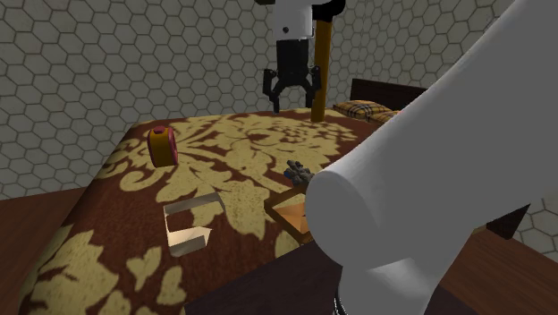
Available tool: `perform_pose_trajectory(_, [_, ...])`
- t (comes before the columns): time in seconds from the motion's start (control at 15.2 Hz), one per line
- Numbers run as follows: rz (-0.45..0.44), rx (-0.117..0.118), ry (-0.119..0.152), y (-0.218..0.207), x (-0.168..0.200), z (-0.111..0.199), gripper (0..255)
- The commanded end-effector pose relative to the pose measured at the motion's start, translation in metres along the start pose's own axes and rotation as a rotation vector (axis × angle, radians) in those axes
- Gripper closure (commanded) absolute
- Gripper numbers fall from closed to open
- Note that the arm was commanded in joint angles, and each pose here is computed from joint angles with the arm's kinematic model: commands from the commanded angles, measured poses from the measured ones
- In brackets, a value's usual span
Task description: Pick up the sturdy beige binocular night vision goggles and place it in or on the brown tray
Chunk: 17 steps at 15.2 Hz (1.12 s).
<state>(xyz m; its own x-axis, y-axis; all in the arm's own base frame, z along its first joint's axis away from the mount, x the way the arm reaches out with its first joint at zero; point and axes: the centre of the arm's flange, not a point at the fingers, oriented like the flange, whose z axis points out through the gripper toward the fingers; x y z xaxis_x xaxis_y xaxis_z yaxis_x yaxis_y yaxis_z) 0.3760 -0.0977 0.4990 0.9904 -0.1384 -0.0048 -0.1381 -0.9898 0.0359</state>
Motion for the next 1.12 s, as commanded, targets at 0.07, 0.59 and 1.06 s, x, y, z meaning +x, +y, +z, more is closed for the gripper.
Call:
perform_pose_trajectory(0.07, [0.0, 0.0, 0.0, 0.018, 0.029, 0.028, 0])
perform_pose_trajectory(0.59, [0.0, 0.003, -0.003, 0.059, 0.094, 0.101, 0])
perform_pose_trajectory(1.06, [-0.001, 0.005, -0.006, 0.095, 0.151, 0.165, 0])
